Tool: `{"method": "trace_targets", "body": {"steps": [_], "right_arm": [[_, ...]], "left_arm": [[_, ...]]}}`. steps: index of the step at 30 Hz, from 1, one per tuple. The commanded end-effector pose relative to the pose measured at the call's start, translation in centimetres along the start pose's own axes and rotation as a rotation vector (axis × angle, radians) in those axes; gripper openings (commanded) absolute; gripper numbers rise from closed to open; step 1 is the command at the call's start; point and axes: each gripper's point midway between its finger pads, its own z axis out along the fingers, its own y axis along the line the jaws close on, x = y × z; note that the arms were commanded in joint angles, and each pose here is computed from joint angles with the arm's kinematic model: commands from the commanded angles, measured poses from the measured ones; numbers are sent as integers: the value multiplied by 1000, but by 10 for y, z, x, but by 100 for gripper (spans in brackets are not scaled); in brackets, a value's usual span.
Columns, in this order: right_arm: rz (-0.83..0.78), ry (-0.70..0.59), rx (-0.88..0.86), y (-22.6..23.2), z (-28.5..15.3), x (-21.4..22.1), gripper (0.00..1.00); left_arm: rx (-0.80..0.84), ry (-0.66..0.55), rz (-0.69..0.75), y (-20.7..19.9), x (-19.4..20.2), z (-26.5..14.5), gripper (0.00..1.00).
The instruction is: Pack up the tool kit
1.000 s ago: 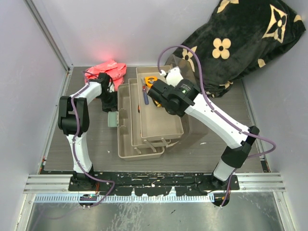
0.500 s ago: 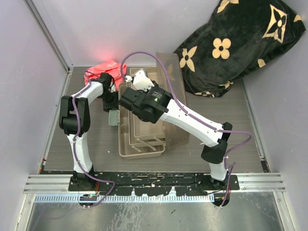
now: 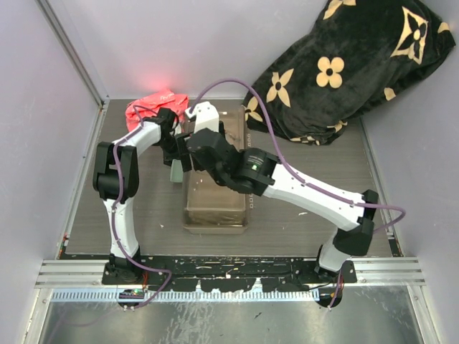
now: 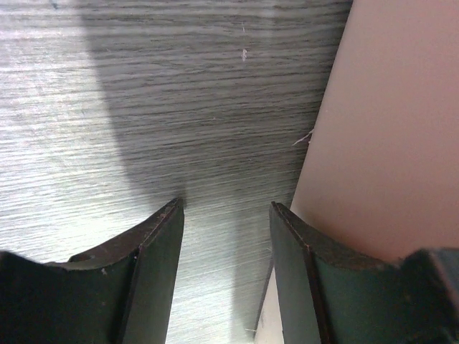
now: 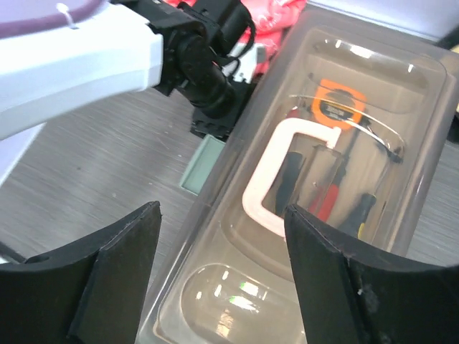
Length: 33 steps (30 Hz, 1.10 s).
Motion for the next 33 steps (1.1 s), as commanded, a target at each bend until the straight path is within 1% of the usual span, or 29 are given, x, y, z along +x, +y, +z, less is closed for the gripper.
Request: {"method": "trace_targets", "body": {"steps": [1, 3, 5, 9, 13, 20, 26, 29, 33], "right_arm": [[154, -231, -154, 9, -33, -67, 76], [160, -253, -75, -9, -38, -73, 78], [130, -225, 28, -32, -37, -67, 79], [140, -127, 147, -69, -18, -48, 79], [146, -8, 203, -91, 2, -21, 77], [139, 158, 214, -100, 40, 21, 75], [109, 306, 239, -104, 62, 64, 72], [113, 341, 251, -108, 62, 74, 70], [130, 332, 282, -116, 51, 69, 68]], "left_arm": [[84, 6, -5, -23, -1, 3, 53], [95, 3, -6, -26, 0, 0, 53], [109, -1, -9, -29, 1, -5, 53], [141, -10, -24, -39, 7, -16, 53], [177, -15, -22, -57, 21, -27, 53], [229, 5, -29, -77, 49, -35, 53], [238, -12, -31, -80, 49, -39, 54], [244, -9, -33, -81, 48, -39, 55], [239, -7, -33, -81, 48, -38, 55]]}}
